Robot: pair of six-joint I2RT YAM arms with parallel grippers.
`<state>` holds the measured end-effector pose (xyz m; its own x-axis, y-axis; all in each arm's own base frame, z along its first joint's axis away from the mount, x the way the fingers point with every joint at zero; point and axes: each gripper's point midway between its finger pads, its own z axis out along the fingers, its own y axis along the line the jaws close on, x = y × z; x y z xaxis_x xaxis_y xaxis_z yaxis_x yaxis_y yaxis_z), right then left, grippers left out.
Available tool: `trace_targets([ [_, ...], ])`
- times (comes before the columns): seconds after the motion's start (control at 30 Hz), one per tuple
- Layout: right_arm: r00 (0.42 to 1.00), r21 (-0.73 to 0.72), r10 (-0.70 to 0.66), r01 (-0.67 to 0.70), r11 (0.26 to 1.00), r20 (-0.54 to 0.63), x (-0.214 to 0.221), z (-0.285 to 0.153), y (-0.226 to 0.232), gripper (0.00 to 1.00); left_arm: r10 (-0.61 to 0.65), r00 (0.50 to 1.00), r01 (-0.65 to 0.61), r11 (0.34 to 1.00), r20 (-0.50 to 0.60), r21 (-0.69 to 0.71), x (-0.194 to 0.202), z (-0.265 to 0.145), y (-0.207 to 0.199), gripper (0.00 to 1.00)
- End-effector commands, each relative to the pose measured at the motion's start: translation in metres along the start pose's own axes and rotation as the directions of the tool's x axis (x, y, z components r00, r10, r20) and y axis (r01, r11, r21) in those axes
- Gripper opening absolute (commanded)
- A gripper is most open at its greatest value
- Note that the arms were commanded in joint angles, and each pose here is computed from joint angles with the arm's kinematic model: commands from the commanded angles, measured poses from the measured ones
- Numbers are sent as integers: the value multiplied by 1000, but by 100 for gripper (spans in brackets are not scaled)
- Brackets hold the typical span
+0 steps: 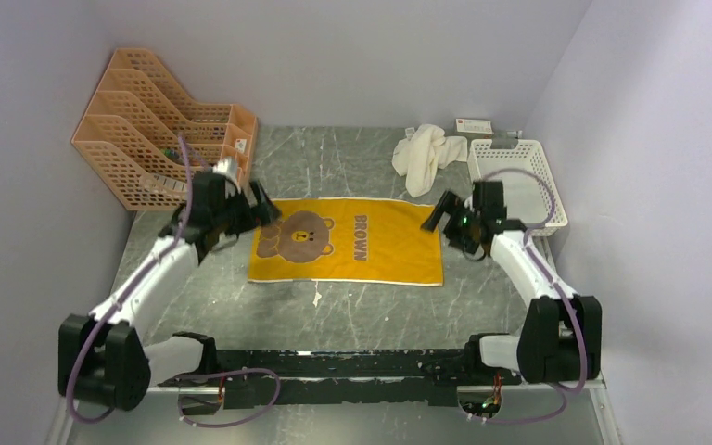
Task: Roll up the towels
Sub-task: Flatten out the towel at the center of the board, then fold the towel at the center of the board.
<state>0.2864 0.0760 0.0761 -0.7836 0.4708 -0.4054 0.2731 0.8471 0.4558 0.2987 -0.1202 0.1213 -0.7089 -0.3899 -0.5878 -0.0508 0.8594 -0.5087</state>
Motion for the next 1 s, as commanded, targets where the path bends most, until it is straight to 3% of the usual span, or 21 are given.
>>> trace_targets([
  [0.0,986,-39,-27,34,999,165,-83,2,25,93,232,972,-233,972,44,31,-76,-1,-18,100],
  [0.13,966,-134,-32,69,989,257,-124,22,42,92,328,944,-322,939,-30,124,-116,18,-6,96],
  [0.3,961,-38,-127,140,989,244,-149,51,28,89,360,926,-346,929,-114,130,-132,52,13,84],
  [0.57,965,-9,-156,161,987,209,-144,83,11,79,393,914,-363,903,-100,231,-115,65,7,74],
  [0.77,971,17,-165,164,986,171,-135,107,-3,62,434,900,-416,881,-38,226,-102,47,-10,73],
  [0.97,968,79,-209,200,977,137,-128,121,-10,54,413,903,-394,906,-119,153,-62,65,5,67],
])
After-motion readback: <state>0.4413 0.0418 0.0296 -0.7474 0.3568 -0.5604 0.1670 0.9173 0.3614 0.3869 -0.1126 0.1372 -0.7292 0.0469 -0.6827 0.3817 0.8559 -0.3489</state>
